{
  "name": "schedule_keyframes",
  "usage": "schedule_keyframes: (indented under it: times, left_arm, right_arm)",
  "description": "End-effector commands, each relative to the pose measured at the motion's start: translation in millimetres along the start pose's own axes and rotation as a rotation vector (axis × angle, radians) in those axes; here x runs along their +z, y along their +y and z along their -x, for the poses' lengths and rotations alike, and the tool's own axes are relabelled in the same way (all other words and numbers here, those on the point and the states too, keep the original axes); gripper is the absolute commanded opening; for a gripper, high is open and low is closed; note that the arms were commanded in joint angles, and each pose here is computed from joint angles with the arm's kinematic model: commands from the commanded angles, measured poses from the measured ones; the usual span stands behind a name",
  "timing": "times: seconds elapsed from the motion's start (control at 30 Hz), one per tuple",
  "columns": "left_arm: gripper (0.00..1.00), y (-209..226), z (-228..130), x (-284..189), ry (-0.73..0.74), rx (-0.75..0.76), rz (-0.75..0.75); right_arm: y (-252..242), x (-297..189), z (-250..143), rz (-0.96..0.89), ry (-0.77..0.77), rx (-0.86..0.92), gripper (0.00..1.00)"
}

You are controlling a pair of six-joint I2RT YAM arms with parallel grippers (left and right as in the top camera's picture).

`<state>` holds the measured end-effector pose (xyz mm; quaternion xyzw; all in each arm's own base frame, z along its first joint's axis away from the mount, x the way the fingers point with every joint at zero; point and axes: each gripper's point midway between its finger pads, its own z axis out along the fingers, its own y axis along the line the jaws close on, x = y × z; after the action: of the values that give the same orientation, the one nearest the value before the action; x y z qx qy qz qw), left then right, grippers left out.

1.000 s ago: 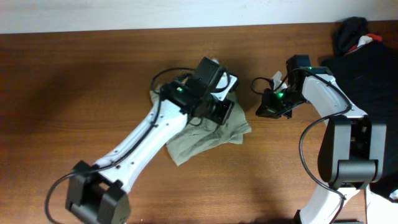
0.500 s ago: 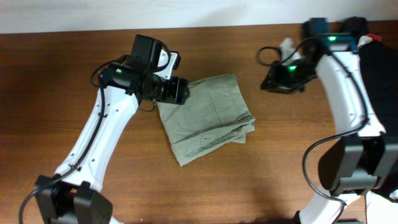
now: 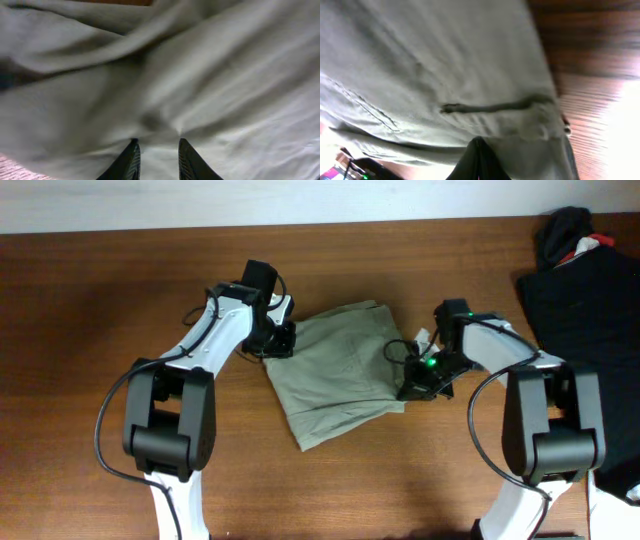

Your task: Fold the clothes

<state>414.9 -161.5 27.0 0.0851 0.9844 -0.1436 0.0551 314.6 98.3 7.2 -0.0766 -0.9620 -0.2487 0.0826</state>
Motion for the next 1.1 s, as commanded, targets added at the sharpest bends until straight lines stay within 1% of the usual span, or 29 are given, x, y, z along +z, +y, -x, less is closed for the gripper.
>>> schedule_keyframes:
  times: [0.0, 0.03, 0.07, 0.1, 0.13, 0.17, 0.2, 0.27, 0.33, 0.4, 0.47, 0.53, 0.6, 0.67, 0.7, 0.77, 0.87, 0.97, 1.07]
  left_arm:
    - [0.29, 12.8, 4.2, -4.8, -0.006, -0.032, -0.007]
    - [0.29, 15.2, 8.1, -15.7, -0.02, -0.041, -0.006]
    - [0.32, 17.9, 17.7, -39.7, -0.062, -0.051, -0.006]
    - [0.37, 19.6, 27.9, -69.7, -0.117, -0.058, -0.006]
    - [0.57, 20.0, 33.6, -95.1, -0.163, -0.061, -0.004]
    - [0.96, 21.1, 35.4, -119.5, -0.203, -0.066, 0.003]
    - [0.99, 21.1, 28.9, -143.3, -0.226, -0.076, 0.003]
    - [0.99, 18.8, 1.5, -156.0, -0.157, -0.101, 0.006]
    - [0.99, 19.7, -26.6, -149.1, -0.043, -0.166, 0.013]
    - [0.99, 21.0, -46.2, -125.8, 0.033, -0.222, -0.008]
    - [0.99, 12.9, -65.3, -93.1, 0.095, -0.236, -0.092]
    - [0.99, 8.2, -82.5, -61.5, 0.127, -0.232, -0.139]
    - [0.99, 1.5, -86.0, -39.9, 0.107, -0.209, -0.18]
    - [0.99, 4.0, -89.9, -23.3, 0.092, -0.238, -0.184]
    - [0.99, 1.4, -91.4, -15.6, 0.086, -0.236, -0.214]
    - [0.99, -5.6, -92.3, -8.8, 0.077, -0.228, -0.27]
    - [0.99, -13.8, -93.9, -2.6, 0.072, -0.197, -0.275]
    - [0.99, -36.9, -82.4, 5.1, 0.027, -0.144, -0.292]
    - [0.99, -47.6, -85.3, 16.8, 0.043, -0.132, -0.285]
  right_arm:
    - [-16.2, -6.5, -2.3, -0.036, -0.001, 0.056, 0.04]
    - [-12.0, -14.6, -1.7, -0.034, -0.014, 0.05, 0.04]
    - [-1.4, -32.2, 2.4, -0.028, -0.059, 0.026, 0.05]
    - [11.5, -55.5, 5.5, -0.023, -0.114, -0.004, 0.15]
    - [16.4, -72.1, 5.8, -0.044, -0.151, -0.019, 0.34]
    - [19.0, -92.2, 4.9, -0.085, -0.196, -0.032, 0.64]
    - [20.4, -113.3, 3.0, -0.131, -0.247, -0.031, 0.99]
    - [33.4, -142.1, 0.2, -0.131, -0.337, -0.069, 0.99]
    - [40.3, -155.0, 2.3, -0.124, -0.396, -0.096, 0.99]
    - [39.2, -162.1, 11.5, -0.139, -0.447, -0.107, 0.99]
    - [40.5, -165.5, 17.9, -0.134, -0.475, -0.115, 0.99]
    - [42.6, -168.1, 23.1, -0.129, -0.499, -0.126, 0.99]
    - [44.3, -170.0, 26.8, -0.126, -0.516, -0.133, 0.99]
    - [44.5, -170.2, 27.2, -0.125, -0.517, -0.134, 0.99]
    - [44.5, -170.3, 27.4, -0.126, -0.518, -0.135, 0.99]
    - [44.5, -170.3, 27.4, -0.126, -0.518, -0.135, 0.99]
    - [44.4, -170.1, 27.6, -0.126, -0.518, -0.135, 0.99]
    - [44.6, -170.0, 27.5, -0.125, -0.517, -0.135, 0.99]
    - [44.7, -170.0, 27.5, -0.125, -0.517, -0.135, 0.99]
